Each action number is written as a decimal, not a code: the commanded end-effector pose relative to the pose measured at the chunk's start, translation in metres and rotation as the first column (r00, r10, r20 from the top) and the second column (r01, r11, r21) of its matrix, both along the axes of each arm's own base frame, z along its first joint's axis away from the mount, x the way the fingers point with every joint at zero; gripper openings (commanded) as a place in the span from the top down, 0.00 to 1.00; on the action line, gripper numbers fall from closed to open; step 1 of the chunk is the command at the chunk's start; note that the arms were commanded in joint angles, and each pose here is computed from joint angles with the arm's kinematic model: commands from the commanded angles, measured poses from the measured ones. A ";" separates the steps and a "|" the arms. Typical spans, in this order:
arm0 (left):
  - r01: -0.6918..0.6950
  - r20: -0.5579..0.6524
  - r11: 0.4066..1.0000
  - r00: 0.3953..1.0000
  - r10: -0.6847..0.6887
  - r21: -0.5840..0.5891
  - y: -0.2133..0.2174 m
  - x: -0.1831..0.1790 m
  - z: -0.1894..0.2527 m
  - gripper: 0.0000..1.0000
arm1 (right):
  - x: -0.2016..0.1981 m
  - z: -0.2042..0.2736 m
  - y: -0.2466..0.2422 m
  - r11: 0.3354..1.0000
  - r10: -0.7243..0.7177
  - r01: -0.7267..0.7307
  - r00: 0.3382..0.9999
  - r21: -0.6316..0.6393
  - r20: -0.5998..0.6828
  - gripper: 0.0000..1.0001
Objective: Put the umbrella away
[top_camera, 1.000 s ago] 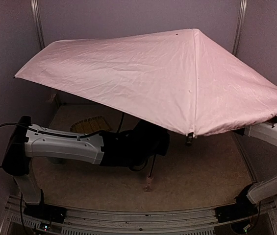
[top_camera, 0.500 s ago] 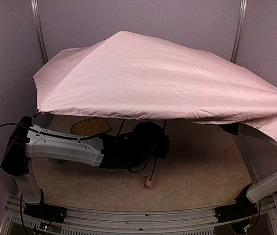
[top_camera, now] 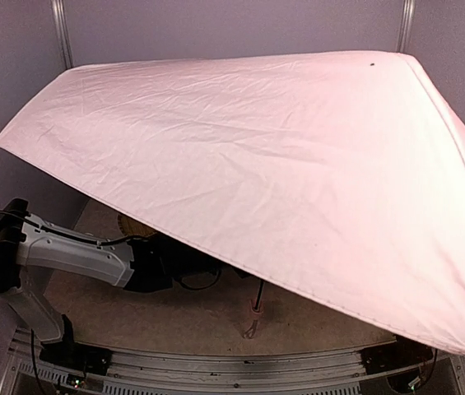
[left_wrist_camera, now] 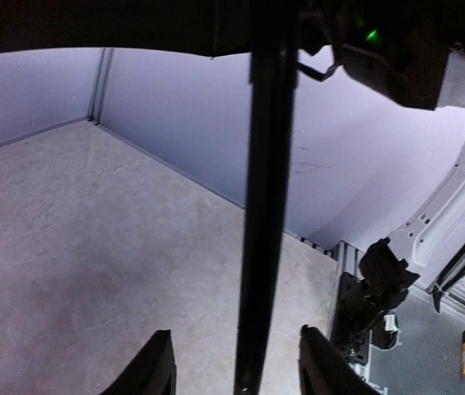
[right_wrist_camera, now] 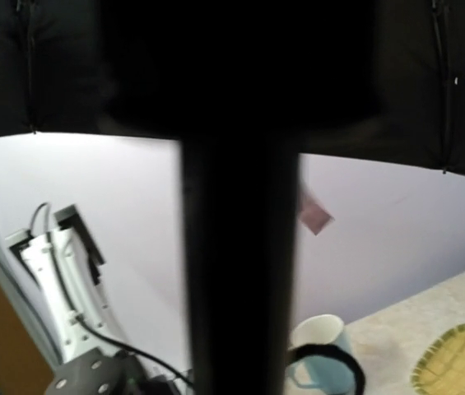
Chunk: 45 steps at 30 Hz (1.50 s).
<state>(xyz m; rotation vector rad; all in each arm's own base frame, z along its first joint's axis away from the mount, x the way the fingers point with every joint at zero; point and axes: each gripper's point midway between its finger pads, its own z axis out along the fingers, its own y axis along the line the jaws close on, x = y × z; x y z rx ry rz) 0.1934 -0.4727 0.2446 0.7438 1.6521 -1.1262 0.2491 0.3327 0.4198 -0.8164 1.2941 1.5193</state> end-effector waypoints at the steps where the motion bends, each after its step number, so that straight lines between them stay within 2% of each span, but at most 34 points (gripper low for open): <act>1: 0.106 0.006 0.988 0.994 -0.106 -0.110 -0.014 -0.011 0.024 0.59 | -0.018 0.033 -0.005 0.996 0.054 -0.060 0.994 0.067 0.095 1.00; 5: 0.150 -0.033 0.980 0.987 -0.155 -0.129 -0.022 -0.017 0.018 0.78 | -0.020 0.034 -0.006 0.996 0.056 -0.063 0.993 0.067 0.101 1.00; 10: 0.144 -0.047 0.984 0.988 -0.149 -0.106 -0.030 -0.014 0.013 1.00 | -0.021 0.036 -0.007 0.996 0.058 -0.065 0.992 0.062 0.108 1.00; 13: 0.125 -0.045 0.986 0.990 -0.131 -0.112 -0.028 -0.012 0.016 1.00 | -0.021 0.036 -0.008 0.997 0.043 -0.050 0.992 0.060 0.117 1.00; 14: 0.117 -0.043 0.986 0.991 -0.123 -0.117 -0.027 -0.011 0.018 1.00 | -0.018 0.035 -0.009 0.998 0.022 -0.029 0.992 0.062 0.121 0.85; 16: 0.101 -0.040 0.987 0.993 -0.107 -0.124 -0.027 -0.010 0.021 1.00 | -0.008 0.036 -0.014 0.995 -0.059 0.050 0.993 0.087 0.106 0.48; 17: 0.093 -0.033 0.988 0.995 -0.098 -0.125 -0.027 -0.009 0.023 1.00 | -0.002 0.036 -0.018 0.990 -0.105 0.095 0.990 0.103 0.093 0.36; 19: 0.091 -0.022 0.988 0.995 -0.094 -0.128 -0.029 -0.012 0.025 1.00 | 0.009 0.043 -0.029 0.971 -0.192 0.179 0.979 0.158 0.074 0.28; 23: 0.123 -0.005 0.982 0.992 -0.125 -0.142 -0.034 -0.020 0.031 1.00 | 0.019 0.061 -0.052 0.909 -0.317 0.291 0.948 0.299 0.039 0.22; 28: 0.130 0.019 0.982 0.991 -0.129 -0.137 -0.037 -0.028 0.034 1.00 | 0.041 0.062 -0.057 0.867 -0.377 0.364 0.926 0.340 -0.030 0.19; 33: 0.134 0.015 0.981 0.991 -0.133 -0.137 -0.037 -0.028 0.033 1.00 | 0.037 0.074 -0.056 0.861 -0.340 0.312 0.941 0.401 -0.002 0.19; 35: 0.138 0.015 0.981 0.990 -0.137 -0.138 -0.038 -0.029 0.033 1.00 | 0.040 0.075 -0.053 0.863 -0.330 0.304 0.944 0.404 -0.006 0.24; 40: 0.146 0.019 0.980 0.989 -0.145 -0.138 -0.039 -0.031 0.033 1.00 | 0.050 0.071 -0.053 0.847 -0.345 0.332 0.937 0.415 -0.045 0.43; 45: 0.151 0.020 0.979 0.989 -0.149 -0.137 -0.040 -0.032 0.033 1.00 | 0.056 0.072 -0.054 0.833 -0.340 0.334 0.938 0.442 -0.068 0.44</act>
